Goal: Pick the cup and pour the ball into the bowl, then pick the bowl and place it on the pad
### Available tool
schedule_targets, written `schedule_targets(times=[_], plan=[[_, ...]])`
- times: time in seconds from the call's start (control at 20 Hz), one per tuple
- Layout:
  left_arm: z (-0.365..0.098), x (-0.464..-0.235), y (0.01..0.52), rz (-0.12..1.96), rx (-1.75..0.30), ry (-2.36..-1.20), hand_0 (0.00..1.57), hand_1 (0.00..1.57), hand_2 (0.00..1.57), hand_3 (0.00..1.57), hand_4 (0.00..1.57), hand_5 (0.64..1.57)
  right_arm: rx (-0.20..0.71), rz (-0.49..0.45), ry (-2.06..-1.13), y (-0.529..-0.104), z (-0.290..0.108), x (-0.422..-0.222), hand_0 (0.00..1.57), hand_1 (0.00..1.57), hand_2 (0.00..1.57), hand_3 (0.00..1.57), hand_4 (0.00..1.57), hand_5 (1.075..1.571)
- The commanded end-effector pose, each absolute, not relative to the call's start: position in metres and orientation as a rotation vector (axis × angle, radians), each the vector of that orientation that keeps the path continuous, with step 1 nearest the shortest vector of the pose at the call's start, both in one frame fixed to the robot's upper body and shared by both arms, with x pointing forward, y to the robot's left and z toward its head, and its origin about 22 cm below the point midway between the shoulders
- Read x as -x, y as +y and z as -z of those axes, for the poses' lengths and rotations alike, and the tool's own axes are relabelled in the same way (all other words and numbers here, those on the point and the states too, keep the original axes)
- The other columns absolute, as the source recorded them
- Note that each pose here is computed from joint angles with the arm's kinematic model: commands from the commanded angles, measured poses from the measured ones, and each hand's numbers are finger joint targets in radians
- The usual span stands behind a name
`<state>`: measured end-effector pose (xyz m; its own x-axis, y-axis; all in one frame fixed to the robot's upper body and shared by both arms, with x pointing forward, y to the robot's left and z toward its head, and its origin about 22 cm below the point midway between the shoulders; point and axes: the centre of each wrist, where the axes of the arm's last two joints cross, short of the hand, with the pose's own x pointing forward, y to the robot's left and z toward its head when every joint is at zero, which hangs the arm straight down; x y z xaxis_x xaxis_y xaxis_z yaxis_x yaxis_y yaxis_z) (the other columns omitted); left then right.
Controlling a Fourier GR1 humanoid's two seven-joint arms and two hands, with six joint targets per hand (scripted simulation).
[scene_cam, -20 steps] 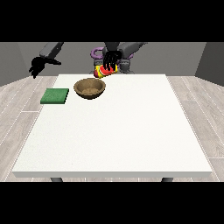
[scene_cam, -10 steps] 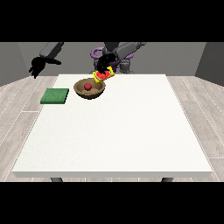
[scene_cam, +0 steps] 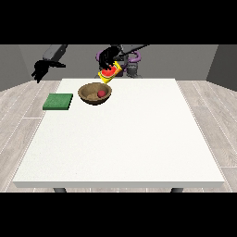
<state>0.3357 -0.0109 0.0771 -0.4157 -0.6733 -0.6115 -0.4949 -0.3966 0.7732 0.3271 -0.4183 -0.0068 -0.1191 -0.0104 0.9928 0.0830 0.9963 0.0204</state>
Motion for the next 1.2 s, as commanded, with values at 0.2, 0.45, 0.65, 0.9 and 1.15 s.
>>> schedule_targets(times=[0.2, 0.45, 0.65, 0.9, 1.15], plan=[[-0.085, -0.344, 0.004, 1.949, -1.67, -1.606, 1.51, 1.51, 1.57, 1.57, 1.21, 1.459, 0.021, 0.1, -1.641, -0.425, 0.027, -0.306, 0.0, 0.0, 0.0, 0.0, 0.2, 1.546], [-0.098, -0.348, 0.033, 1.444, -1.358, -1.811, 0.0, 0.0, 1.57, 1.57, 1.27, 1.452, 0.001, 0.164, -1.563, -0.423, 0.037, -0.301, 0.0, 0.0, 0.0, 0.0, 0.46, 1.557], [-0.117, -0.367, 0.088, 1.139, -1.256, -1.871, 0.4, 0.4, 1.57, 1.57, 1.0, 1.57, 0.049, 0.182, -1.566, -0.429, 0.033, -0.3, 0.0, 0.0, 0.0, 0.0, 0.46, 1.557], [-0.103, -0.376, 0.128, 0.839, -0.962, -1.859, 1.27, 1.27, 1.57, 1.57, 0.97, 1.554, 0.033, 0.176, -1.64, -0.41, 0.022, -0.319, 0.0, 0.0, 0.0, 0.0, 0.3, 1.559], [-0.089, -0.37, 0.149, 0.583, -0.646, -1.943, 1.08, 1.08, 1.09, 0.91, 0.82, 1.549, -0.011, 0.207, -1.67, -0.397, 0.02, -0.328, 0.0, 0.0, 0.0, 0.0, 0.31, 1.569]])
